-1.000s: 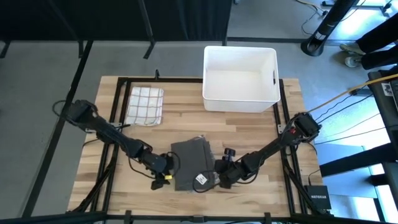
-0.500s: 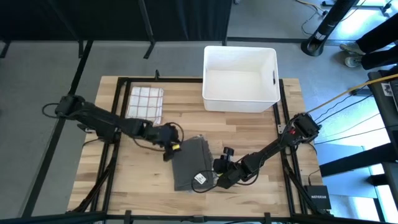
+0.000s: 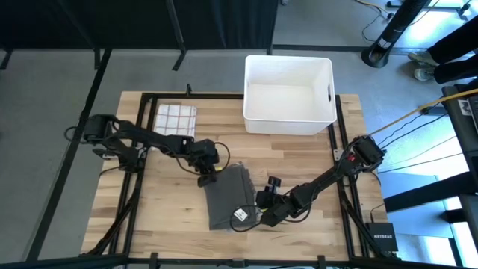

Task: Fold towel
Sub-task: Adjust the stacked towels

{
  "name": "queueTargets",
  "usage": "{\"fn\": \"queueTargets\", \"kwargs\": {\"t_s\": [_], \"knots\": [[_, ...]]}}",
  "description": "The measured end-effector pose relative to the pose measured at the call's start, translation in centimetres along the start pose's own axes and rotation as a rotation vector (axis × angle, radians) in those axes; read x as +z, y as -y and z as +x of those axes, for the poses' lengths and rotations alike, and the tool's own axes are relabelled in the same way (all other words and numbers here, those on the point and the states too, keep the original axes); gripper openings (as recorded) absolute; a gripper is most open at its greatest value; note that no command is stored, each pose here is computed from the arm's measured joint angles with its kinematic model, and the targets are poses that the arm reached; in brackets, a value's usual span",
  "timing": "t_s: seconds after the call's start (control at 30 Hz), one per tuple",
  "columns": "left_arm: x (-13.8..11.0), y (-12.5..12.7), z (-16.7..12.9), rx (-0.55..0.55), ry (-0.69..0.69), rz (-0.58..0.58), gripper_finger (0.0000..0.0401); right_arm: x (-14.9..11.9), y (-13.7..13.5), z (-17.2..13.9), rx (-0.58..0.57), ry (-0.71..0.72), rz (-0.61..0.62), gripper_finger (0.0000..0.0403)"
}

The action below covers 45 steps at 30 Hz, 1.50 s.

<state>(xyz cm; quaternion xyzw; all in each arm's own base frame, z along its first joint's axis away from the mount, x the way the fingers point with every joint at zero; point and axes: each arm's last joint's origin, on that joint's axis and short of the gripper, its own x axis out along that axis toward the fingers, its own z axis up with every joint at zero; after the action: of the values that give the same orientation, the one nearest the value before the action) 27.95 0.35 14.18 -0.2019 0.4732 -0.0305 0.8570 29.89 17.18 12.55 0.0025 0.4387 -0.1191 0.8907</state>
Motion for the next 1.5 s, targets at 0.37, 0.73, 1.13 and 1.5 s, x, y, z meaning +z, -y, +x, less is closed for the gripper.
{"fn": "queueTargets", "kwargs": {"t_s": [0.37,0.73,1.13,1.5], "knots": [[0.3,0.2,-0.6,-0.035,0.022,0.015,0.0117,0.0,0.0,0.0,0.001,0.002,0.001,0.0172],[0.2,0.6,-0.5,0.010,0.032,-0.109,0.0015,-0.6,-0.4,1.0,0.015,-0.030,0.016,0.0172],[0.7,1.3,-2.6,0.131,0.175,-0.204,0.0011,-0.6,-0.5,1.1,0.034,-0.044,0.030,0.0172],[0.6,3.5,-4.8,0.143,0.259,-0.091,0.0012,-0.5,-0.3,0.6,0.059,-0.076,0.041,0.0172]]}}
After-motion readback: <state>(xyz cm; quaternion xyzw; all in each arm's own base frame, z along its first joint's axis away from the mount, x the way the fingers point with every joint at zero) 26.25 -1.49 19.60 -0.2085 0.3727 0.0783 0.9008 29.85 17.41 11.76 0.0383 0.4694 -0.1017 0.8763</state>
